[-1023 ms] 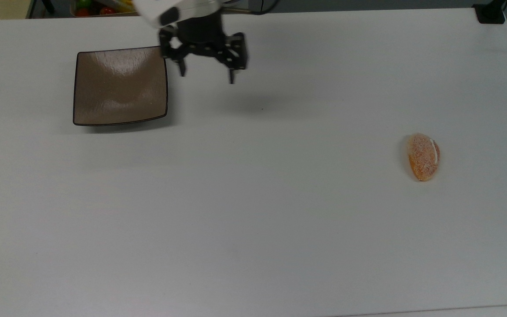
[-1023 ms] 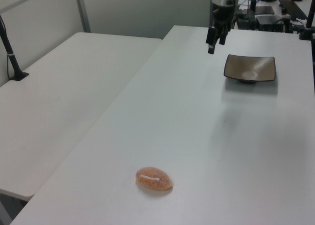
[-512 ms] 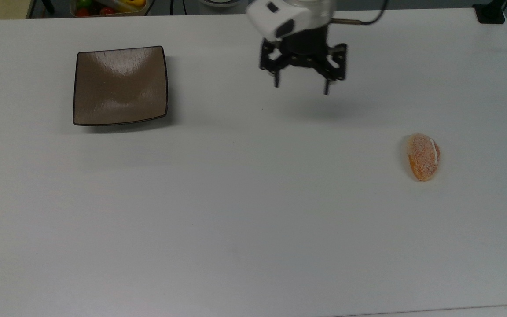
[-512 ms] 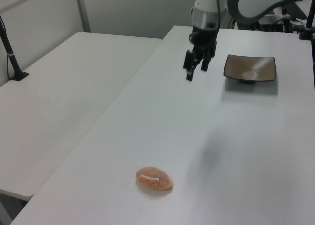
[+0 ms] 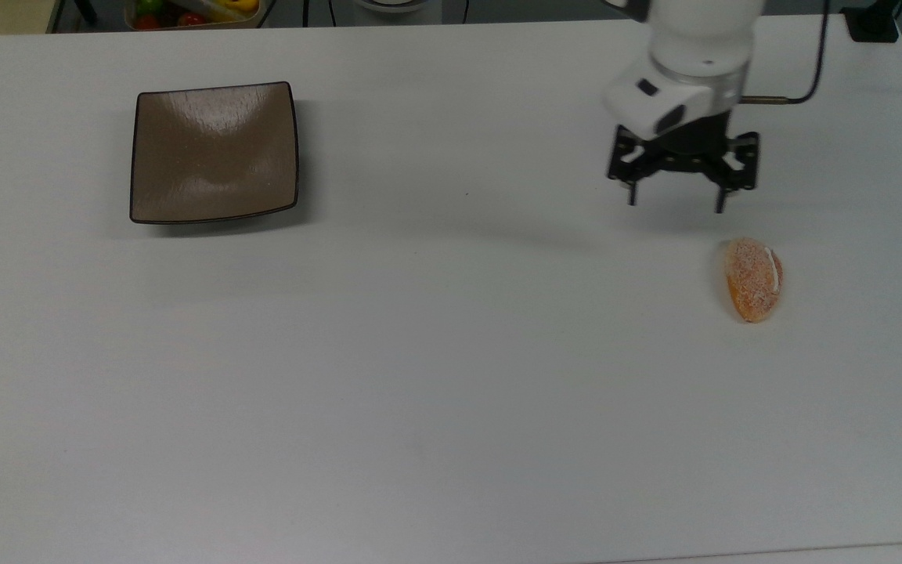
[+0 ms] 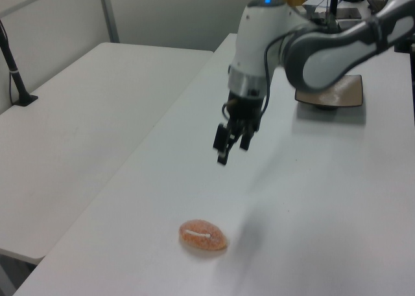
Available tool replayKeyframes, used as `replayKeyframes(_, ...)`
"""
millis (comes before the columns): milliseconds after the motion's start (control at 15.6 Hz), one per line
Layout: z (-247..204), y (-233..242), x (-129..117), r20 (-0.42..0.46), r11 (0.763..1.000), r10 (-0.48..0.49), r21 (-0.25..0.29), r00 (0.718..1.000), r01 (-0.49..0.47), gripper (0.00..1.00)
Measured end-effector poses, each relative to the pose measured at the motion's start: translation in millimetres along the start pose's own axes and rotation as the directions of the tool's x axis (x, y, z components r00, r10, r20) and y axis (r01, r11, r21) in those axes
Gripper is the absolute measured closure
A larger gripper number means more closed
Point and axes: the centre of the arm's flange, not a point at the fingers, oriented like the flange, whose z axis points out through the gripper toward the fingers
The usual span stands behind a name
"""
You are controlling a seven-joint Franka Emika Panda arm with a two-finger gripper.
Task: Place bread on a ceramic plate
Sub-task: 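Move the open gripper from above the plate toward the orange bread roll, then lower the gripper onto the bread roll and close it around the roll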
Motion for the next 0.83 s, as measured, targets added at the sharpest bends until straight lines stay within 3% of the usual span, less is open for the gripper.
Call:
replayKeyframes(320,37,-54,-24,-0.041,0.997,-0.072,-0.019,0.997,0.071,0.00)
replayKeyframes(831,114,-95,-41,-0.157,0.990,-0.141,-0.048,0.978,0.135,0.00)
